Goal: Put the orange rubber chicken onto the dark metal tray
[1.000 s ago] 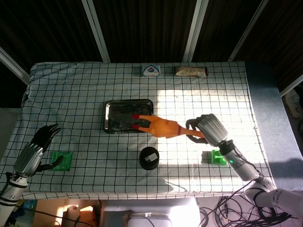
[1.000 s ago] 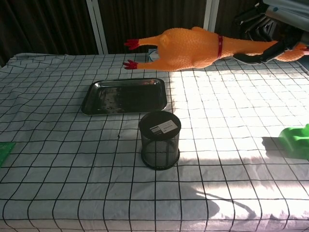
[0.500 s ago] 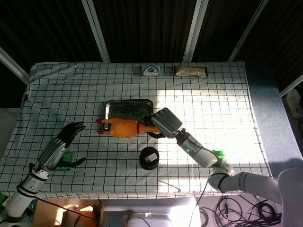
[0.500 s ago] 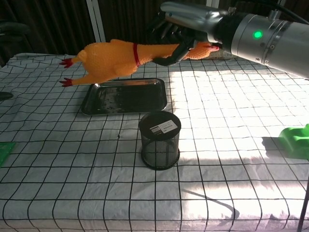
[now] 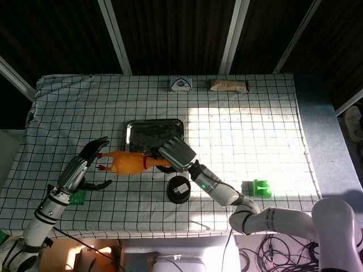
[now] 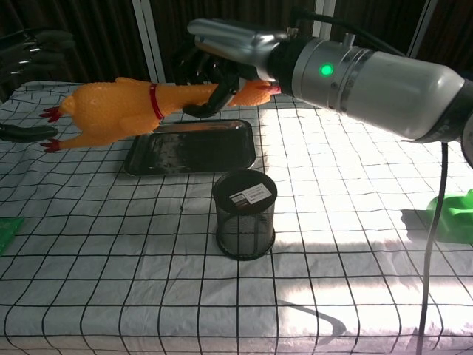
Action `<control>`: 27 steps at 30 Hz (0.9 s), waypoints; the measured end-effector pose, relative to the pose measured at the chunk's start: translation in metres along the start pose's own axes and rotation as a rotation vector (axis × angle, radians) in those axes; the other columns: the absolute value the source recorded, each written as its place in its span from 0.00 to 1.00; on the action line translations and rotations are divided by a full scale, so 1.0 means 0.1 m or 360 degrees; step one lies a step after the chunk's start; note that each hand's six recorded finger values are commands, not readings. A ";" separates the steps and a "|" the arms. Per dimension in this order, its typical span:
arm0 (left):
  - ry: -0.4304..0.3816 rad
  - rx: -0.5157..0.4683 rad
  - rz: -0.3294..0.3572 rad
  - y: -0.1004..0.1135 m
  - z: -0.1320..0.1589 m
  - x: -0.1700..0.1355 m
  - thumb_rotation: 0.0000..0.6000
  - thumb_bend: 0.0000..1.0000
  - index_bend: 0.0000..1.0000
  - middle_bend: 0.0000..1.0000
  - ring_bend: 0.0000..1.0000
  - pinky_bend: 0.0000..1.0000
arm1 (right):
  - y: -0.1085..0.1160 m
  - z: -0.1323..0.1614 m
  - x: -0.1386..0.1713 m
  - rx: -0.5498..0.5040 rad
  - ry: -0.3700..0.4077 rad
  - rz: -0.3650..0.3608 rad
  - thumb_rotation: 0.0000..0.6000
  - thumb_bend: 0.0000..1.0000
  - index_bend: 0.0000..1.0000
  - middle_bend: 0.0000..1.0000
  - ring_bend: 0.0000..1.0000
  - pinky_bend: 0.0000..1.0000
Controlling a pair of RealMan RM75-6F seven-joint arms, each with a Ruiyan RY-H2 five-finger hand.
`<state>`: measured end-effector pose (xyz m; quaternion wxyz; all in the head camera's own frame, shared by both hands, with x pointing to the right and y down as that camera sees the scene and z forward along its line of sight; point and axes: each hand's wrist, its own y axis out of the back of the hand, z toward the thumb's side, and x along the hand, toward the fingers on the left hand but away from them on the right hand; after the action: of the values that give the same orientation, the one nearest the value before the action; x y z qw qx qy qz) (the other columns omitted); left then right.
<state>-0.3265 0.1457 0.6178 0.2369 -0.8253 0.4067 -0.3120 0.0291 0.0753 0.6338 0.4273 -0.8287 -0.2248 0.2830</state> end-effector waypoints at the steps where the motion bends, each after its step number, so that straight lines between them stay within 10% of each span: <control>1: 0.0004 -0.0009 -0.0012 -0.02 0.00 0.01 1.00 0.19 0.00 0.00 0.00 0.11 | 0.00 0.02 -0.01 -0.0007 0.0002 -0.0005 1.00 0.48 0.94 0.80 0.75 0.77; 10: 0.0050 -0.0058 -0.0064 -0.09 -0.05 0.06 1.00 0.19 0.00 0.03 0.03 0.34 | 0.01 0.05 -0.03 -0.0025 -0.0003 -0.0027 1.00 0.48 0.94 0.80 0.75 0.77; 17: 0.0084 -0.0056 -0.0048 -0.15 -0.07 0.13 1.00 0.33 0.56 0.64 0.57 0.83 | 0.00 0.07 -0.03 -0.0037 -0.0007 -0.0021 1.00 0.48 0.94 0.80 0.75 0.77; 27: 0.0078 -0.0069 0.0037 -0.21 -0.02 0.13 1.00 0.70 0.81 0.94 0.86 1.00 | 0.03 0.04 -0.02 -0.0021 -0.0038 -0.0040 1.00 0.48 0.94 0.80 0.75 0.77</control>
<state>-0.3107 0.1466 0.6372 0.2125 -0.8177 0.4285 -0.3204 0.0256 0.0747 0.6296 0.4226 -0.8252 -0.2422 0.2859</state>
